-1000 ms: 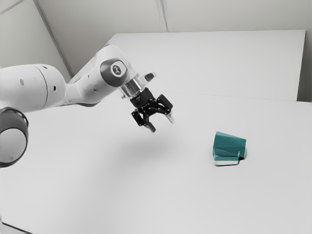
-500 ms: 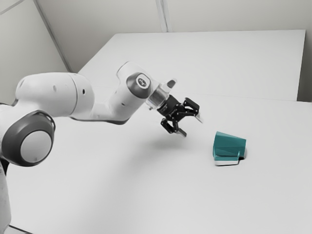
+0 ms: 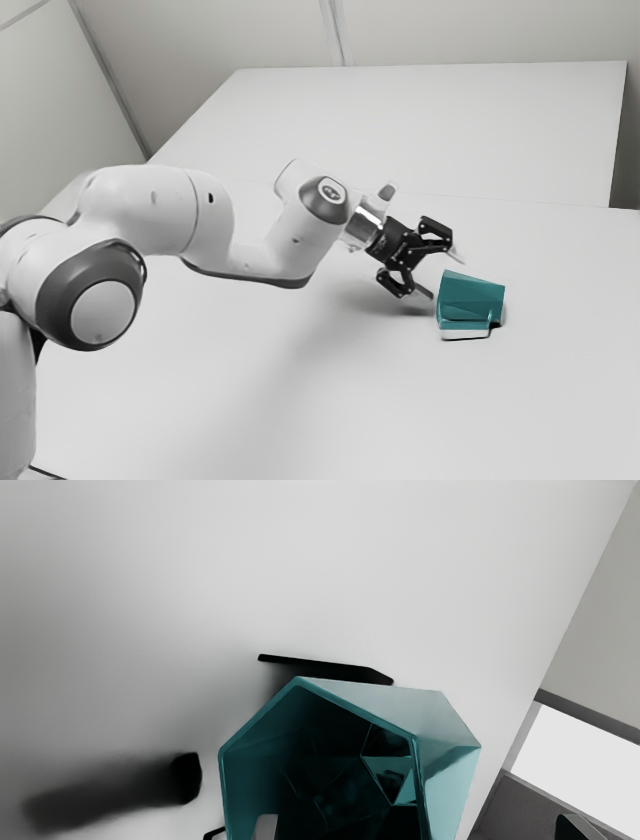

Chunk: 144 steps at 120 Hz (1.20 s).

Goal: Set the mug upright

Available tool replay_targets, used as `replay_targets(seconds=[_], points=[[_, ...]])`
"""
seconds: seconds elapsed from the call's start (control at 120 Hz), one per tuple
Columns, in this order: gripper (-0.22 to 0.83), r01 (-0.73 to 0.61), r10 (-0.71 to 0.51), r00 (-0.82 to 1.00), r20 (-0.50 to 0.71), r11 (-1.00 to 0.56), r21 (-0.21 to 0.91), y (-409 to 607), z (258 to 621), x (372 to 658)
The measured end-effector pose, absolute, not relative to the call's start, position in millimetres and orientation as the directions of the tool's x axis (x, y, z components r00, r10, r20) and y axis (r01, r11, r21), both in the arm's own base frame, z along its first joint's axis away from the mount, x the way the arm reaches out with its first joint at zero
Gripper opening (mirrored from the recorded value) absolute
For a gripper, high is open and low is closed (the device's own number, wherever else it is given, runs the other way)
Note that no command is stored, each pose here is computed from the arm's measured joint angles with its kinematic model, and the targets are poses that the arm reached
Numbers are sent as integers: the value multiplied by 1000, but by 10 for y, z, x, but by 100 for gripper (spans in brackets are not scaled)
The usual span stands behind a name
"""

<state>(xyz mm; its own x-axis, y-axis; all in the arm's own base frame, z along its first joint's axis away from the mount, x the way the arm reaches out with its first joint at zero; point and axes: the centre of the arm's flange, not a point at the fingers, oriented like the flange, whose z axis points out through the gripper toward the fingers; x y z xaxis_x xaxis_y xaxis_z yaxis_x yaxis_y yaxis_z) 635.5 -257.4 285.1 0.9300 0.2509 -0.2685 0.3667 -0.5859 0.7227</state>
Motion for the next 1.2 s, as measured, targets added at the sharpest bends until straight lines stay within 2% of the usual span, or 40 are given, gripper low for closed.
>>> replay_targets(seconds=[0.325,0.525,0.608,0.692,1.008,1.1,1.2], points=[[60,372,253,928,-275,-553,745,-2814,2731,6439],[13,362,256,931,-259,-564,742,-2778,2753,6469],[1,352,258,934,-246,-563,748,-2783,2812,6500],[-6,343,261,937,-232,-561,754,-2792,2872,6533],[-16,308,247,949,-198,-573,760,-3003,2992,6506],[-16,230,212,970,-120,-630,742,-2990,3274,6501],[-17,85,128,992,17,-746,660,-2930,3672,6473]])
